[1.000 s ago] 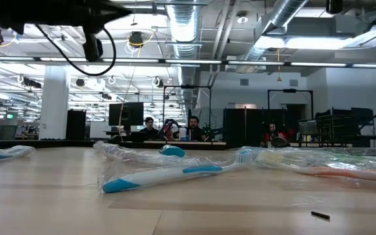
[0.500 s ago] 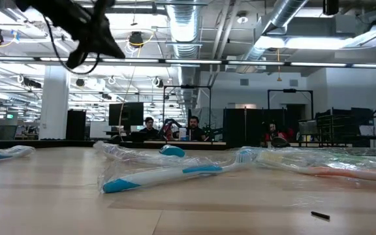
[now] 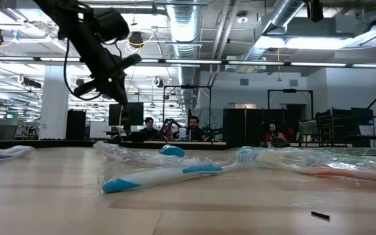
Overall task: Pick & Place toothbrushing station
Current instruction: Put the top purple toothbrush into the left section of wire organizer
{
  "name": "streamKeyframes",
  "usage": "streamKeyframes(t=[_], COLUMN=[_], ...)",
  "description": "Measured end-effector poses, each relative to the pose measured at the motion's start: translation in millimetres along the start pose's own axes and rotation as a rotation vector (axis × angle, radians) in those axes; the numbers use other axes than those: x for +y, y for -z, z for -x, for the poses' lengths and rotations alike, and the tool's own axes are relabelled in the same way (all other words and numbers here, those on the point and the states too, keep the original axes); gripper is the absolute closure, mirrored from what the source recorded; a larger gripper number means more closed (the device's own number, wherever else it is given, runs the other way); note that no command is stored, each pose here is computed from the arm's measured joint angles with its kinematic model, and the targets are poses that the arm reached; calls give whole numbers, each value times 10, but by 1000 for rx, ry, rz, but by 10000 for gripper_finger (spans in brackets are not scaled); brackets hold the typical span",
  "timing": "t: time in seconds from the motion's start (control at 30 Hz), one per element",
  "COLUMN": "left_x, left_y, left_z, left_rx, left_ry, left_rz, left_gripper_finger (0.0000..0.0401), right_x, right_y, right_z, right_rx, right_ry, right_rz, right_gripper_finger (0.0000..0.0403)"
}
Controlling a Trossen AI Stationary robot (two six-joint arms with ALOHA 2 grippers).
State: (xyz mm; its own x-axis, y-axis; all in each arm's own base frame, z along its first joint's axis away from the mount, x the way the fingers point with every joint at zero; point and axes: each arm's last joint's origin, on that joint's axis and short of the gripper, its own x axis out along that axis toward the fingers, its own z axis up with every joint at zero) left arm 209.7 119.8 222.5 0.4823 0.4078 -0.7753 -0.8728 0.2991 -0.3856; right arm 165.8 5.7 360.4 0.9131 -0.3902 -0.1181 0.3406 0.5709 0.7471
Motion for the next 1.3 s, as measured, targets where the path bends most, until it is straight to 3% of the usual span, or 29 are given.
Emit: streamKeyframes(t=[0.23, 0.37, 0.7, 0.87, 1.07, 1.2, 1.3], left_x=[-71, -2, 280, 305, 367, 396, 345], left_y=[-332, -491, -581, -579, -609, -639, -697], left_z=[-3, -123, -426, -506, -524, -525, -554], left_rx=[44, 72, 223, 253, 219, 198, 150], left_ry=[-188, -248, -290, -278, -347, -359, -272], left_rz=[-72, -46, 35, 39, 29, 46, 127], left_gripper_finger=[400, 400, 393, 346, 272, 260, 264], right_x=[19, 23, 22, 19, 19, 15, 15], right_y=[-1, 14, 54, 56, 56, 59, 59], right_z=[9, -16, -68, -70, -70, -70, -70], right_rx=[-2, 0, 12, 13, 14, 16, 17], right_ry=[-17, -14, -2, 1, 2, 5, 5], right_rz=[3, 21, 36, 47, 48, 50, 50], right_gripper_finger=[295, 295, 294, 294, 294, 294, 294])
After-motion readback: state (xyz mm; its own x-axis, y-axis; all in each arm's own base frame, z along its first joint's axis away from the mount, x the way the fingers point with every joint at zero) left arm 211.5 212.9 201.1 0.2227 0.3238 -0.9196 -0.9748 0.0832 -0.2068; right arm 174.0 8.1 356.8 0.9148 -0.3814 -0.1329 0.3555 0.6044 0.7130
